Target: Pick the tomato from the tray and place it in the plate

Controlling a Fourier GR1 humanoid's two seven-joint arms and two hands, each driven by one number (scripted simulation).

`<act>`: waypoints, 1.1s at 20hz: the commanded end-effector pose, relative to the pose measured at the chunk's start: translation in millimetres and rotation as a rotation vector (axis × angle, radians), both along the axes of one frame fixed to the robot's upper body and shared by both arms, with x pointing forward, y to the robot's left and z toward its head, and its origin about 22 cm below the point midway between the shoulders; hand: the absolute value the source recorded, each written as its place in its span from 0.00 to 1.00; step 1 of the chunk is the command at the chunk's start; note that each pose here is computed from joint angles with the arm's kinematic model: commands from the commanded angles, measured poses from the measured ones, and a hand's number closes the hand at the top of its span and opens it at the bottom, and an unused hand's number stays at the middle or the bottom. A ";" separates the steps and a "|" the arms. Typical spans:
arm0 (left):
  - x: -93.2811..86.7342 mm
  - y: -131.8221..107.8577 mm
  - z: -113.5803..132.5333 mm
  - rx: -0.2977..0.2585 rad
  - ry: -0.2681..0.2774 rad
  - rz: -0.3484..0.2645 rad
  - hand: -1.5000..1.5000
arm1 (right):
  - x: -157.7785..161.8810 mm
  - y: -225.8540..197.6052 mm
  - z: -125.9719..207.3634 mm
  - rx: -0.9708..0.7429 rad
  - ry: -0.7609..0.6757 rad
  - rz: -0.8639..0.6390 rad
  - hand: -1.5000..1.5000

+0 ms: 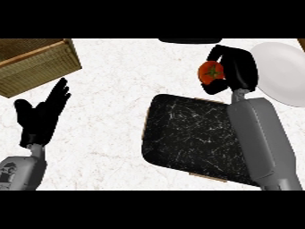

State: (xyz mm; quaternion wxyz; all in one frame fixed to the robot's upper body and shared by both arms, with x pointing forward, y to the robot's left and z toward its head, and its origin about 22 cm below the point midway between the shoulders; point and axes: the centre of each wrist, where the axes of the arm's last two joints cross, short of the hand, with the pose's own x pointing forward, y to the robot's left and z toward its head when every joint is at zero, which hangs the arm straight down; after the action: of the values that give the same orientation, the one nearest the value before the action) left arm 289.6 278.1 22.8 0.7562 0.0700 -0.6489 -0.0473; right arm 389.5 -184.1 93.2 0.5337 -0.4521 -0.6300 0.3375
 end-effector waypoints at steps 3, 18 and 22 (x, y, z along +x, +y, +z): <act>-11.1 0.1 2.7 0.008 -0.003 -0.004 0.50 | 17.3 -23.2 16.3 0.041 -0.235 -0.261 1.00; -1.4 -15.7 6.6 -0.003 -0.006 -0.005 0.50 | 36.1 -159.7 14.8 0.184 -0.213 -0.496 1.00; 2.6 13.6 10.3 0.001 -0.010 0.019 0.50 | 18.2 -195.8 -7.6 0.162 -0.174 -0.484 1.00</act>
State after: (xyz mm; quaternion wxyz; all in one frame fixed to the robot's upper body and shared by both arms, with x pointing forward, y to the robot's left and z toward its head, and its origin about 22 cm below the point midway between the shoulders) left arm 284.9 284.7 25.1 0.7543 0.0738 -0.6510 -0.0422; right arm 419.1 -354.5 101.9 0.5710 -0.5720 -0.5798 0.1027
